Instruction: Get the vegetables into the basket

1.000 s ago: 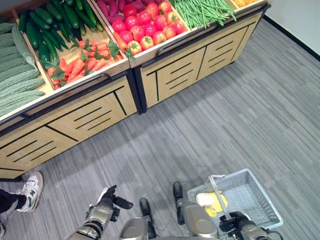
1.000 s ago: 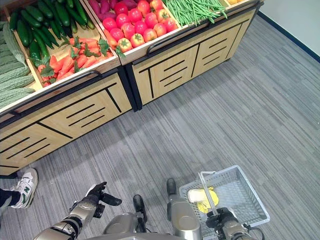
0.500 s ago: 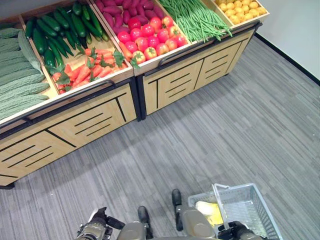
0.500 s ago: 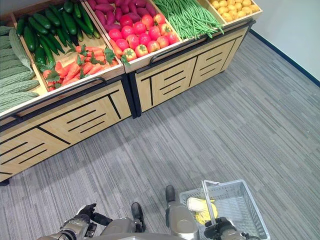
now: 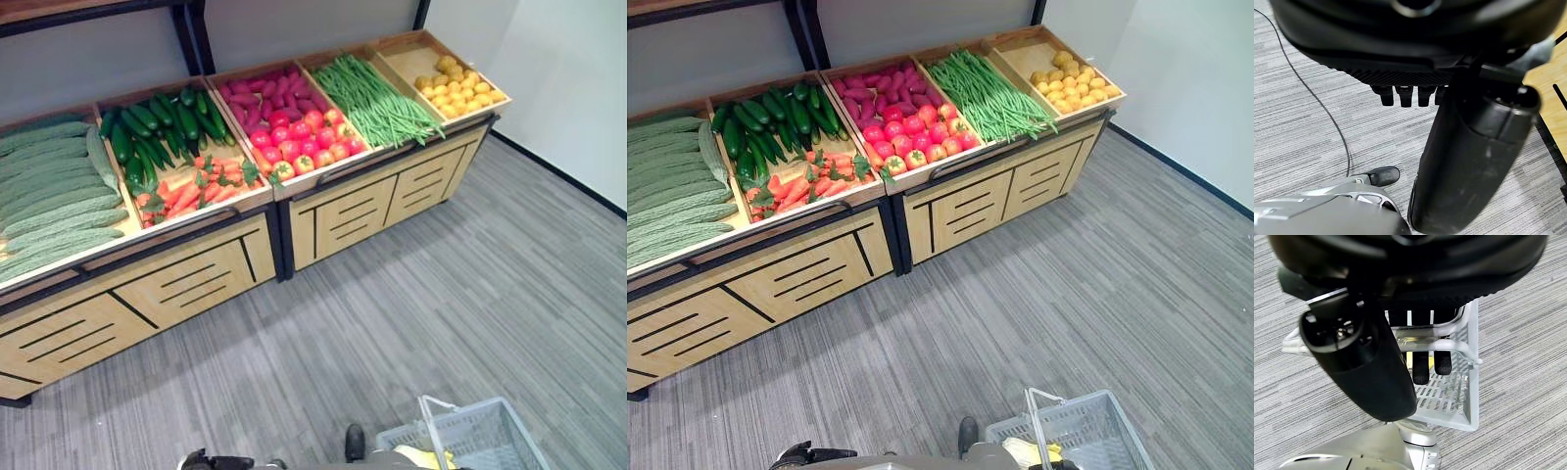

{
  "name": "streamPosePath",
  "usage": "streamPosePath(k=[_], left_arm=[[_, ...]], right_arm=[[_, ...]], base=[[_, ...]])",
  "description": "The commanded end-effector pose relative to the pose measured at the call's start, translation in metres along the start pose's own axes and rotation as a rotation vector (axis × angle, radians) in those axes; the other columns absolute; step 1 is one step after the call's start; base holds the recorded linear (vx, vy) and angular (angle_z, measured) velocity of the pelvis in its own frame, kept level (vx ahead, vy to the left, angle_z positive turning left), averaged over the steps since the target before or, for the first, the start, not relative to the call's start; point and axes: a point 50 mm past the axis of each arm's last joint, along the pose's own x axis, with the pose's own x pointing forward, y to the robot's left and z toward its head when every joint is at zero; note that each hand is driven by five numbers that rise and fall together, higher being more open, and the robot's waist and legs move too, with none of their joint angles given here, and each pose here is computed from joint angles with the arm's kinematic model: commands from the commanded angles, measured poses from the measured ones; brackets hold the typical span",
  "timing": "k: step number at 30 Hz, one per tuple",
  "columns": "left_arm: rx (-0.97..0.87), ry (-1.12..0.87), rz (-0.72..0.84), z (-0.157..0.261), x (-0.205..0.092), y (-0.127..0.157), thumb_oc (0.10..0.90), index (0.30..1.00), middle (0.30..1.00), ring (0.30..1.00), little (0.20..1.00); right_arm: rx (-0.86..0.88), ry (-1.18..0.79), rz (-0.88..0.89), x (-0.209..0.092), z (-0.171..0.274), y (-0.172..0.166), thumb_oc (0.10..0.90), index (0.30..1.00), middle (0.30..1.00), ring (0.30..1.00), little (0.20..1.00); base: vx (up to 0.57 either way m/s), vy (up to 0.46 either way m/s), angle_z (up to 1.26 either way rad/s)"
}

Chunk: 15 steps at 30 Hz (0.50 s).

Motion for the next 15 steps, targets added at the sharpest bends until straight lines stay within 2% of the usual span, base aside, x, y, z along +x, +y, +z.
streamPosePath(k=[1, 15], left_arm=[[0.167, 0.047, 0.014, -0.013, 0.001, 0.008, 0.9, 1.0, 1.0, 1.0, 1.0], [0.248, -0.007, 0.005, 0.0, 0.002, 0.01, 0.9, 1.0, 1.0, 1.0, 1.0]], right_arm=[[-0.021, -0.059, 0.015, 0.001, 0.024, 0.003, 0.4, 0.3, 0.3, 0.3, 0.3], [-0.061, -0.084, 0.021, 0.001, 0.034, 0.002, 0.4, 0.3, 0.3, 0.3, 0.3]], base=[[-0.01, 0.078, -0.04], [0.02, 0.105, -0.12]])
